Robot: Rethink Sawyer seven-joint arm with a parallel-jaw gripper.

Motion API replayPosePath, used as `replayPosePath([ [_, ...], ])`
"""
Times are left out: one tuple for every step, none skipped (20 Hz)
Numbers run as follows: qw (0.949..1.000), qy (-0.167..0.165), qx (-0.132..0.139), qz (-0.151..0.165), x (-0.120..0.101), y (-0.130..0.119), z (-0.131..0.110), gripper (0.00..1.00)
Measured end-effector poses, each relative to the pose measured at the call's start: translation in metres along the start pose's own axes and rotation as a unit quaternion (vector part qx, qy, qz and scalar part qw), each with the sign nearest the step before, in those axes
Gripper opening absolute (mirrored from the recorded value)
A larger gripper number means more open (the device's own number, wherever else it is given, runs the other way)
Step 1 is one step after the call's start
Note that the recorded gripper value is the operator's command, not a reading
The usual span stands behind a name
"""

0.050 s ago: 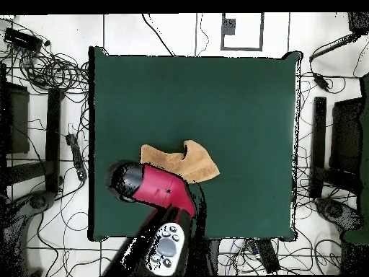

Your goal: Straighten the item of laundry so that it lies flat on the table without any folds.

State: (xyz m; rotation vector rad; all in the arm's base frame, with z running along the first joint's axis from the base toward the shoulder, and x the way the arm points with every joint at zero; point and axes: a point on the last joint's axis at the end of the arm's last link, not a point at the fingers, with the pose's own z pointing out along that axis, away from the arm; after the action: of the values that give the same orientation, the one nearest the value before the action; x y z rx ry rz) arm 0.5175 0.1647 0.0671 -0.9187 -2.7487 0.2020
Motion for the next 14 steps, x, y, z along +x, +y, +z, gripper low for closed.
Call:
replayPosePath([
  [1.0000, -0.001, 0.004, 0.002, -0.005, -0.009, 0.000, 1.00],
  [0.9999, -0.003, 0.010, 0.006, -0.016, -0.027, -0.002, 1.00],
  [0.9999, -0.004, 0.013, 0.009, -0.023, -0.036, -0.003, 1.00],
  [0.9997, -0.004, 0.016, 0.015, -0.032, -0.051, -0.004, 1.00],
  [0.9996, -0.004, 0.017, 0.020, -0.038, -0.060, -0.005, 1.00],
  [0.9995, -0.004, 0.019, 0.024, -0.043, -0.067, -0.006, 1.00],
  [0.9993, -0.002, 0.021, 0.031, -0.050, -0.080, -0.006, 1.00],
  [0.9988, 0.001, 0.022, 0.044, -0.061, -0.100, -0.007, 1.00],
  [0.9986, 0.002, 0.022, 0.048, -0.063, -0.105, -0.006, 1.00],
  [0.9983, 0.003, 0.022, 0.053, -0.067, -0.111, -0.006, 1.00],
  [0.9981, 0.004, 0.022, 0.058, -0.071, -0.116, -0.005, 1.00],
  [0.9978, 0.004, 0.021, 0.063, -0.074, -0.120, -0.003, 1.00],
  [0.9976, 0.004, 0.020, 0.066, -0.076, -0.123, -0.002, 1.00],
  [0.9974, 0.003, 0.019, 0.069, -0.078, -0.125, 0.000, 1.00],
])
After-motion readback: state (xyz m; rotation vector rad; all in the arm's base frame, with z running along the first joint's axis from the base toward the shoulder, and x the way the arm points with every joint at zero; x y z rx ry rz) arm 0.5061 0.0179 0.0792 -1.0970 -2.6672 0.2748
